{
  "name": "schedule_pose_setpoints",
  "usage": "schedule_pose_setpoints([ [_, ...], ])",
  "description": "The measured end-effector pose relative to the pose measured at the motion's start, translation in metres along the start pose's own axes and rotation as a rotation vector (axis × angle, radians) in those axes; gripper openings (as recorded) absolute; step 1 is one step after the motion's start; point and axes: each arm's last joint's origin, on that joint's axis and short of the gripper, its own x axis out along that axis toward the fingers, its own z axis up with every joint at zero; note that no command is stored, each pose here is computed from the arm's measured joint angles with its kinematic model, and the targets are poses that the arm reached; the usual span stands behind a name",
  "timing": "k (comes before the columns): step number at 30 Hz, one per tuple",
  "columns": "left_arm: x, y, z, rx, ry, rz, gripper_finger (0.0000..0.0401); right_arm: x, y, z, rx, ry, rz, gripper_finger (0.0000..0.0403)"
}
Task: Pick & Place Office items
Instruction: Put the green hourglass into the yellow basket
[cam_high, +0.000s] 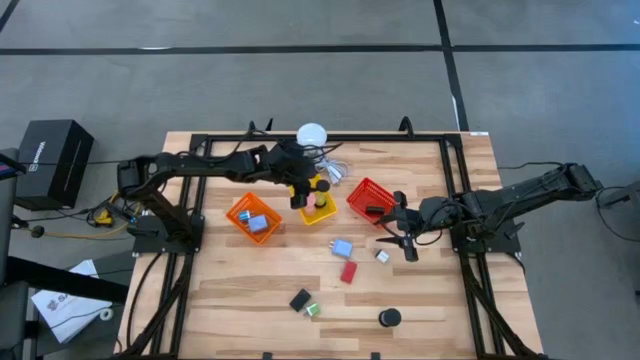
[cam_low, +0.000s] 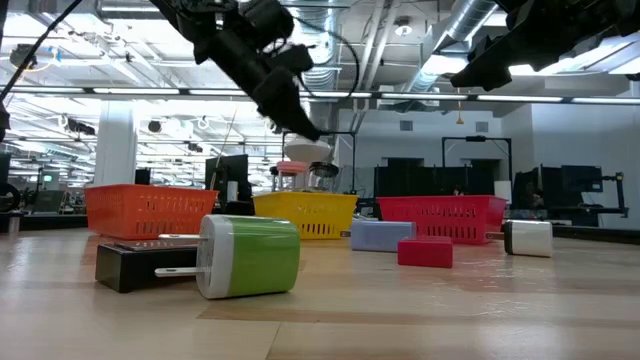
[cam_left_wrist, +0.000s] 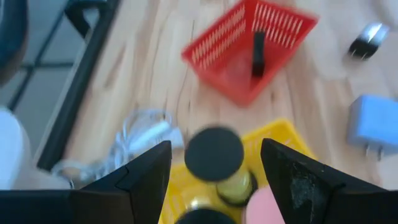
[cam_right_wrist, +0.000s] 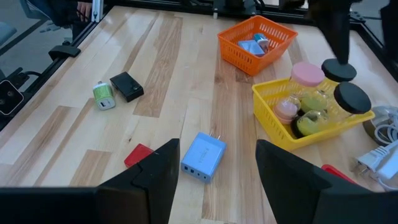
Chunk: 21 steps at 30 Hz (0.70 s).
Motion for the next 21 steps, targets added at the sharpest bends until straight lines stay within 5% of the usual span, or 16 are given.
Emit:
schedule_pose_setpoints([
  [21,0.027,-0.016,0.001,0.068,-0.027,0.029,0.0262,0.000,-0.001,0.000,0.001,0.002,-0.003,0.0202],
])
